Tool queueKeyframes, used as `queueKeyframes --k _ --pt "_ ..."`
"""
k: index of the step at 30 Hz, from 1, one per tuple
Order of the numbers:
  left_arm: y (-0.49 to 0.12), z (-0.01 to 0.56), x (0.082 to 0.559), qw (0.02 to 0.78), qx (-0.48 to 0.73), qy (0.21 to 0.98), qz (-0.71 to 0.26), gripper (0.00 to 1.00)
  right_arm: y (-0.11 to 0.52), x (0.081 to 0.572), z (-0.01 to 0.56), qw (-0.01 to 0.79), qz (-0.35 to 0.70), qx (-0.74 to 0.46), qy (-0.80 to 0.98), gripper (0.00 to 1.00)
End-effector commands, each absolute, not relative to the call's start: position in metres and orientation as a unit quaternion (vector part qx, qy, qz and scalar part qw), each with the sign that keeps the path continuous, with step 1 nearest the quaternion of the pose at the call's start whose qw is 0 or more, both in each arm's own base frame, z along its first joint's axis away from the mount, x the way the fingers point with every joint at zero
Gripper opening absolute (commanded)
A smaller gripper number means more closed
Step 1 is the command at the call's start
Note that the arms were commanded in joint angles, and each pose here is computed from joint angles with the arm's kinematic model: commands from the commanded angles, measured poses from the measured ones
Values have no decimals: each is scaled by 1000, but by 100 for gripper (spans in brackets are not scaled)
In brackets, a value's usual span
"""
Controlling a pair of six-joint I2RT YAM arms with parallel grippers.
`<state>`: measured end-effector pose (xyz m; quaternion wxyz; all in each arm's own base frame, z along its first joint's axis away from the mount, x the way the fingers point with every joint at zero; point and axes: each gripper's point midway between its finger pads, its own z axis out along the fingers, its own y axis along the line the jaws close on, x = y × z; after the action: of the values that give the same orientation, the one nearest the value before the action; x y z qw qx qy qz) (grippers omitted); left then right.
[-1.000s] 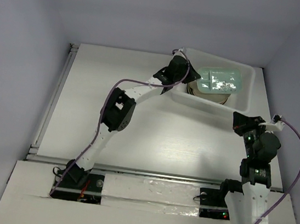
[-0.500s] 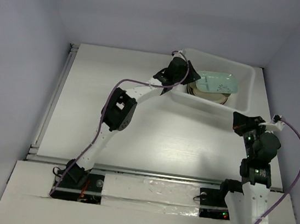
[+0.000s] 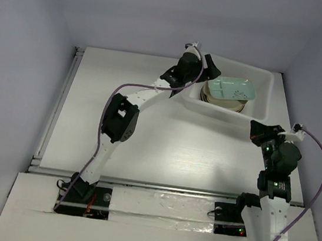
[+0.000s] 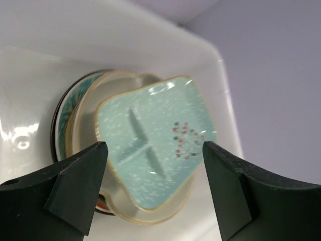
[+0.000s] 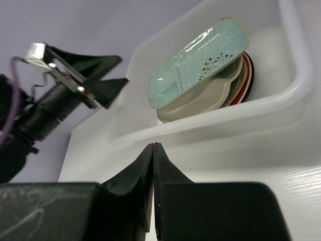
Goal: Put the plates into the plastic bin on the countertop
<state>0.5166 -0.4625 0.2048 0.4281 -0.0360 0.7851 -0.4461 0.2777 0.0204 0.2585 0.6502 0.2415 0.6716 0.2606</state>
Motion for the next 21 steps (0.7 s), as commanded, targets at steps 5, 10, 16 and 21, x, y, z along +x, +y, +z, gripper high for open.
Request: queueKeyframes --k 5,10,16,21 --pt "-414 423 461 585 30 643 -493 87 17 278 272 671 250 234 658 7" --pt "-370 455 408 622 47 605 -495 93 16 276 275 674 248 234 655 7" --pt "-324 409 359 618 48 631 -467 94 17 266 286 682 249 229 649 7" --pt "-269 398 304 649 33 611 -452 95 16 260 297 688 244 228 645 13"
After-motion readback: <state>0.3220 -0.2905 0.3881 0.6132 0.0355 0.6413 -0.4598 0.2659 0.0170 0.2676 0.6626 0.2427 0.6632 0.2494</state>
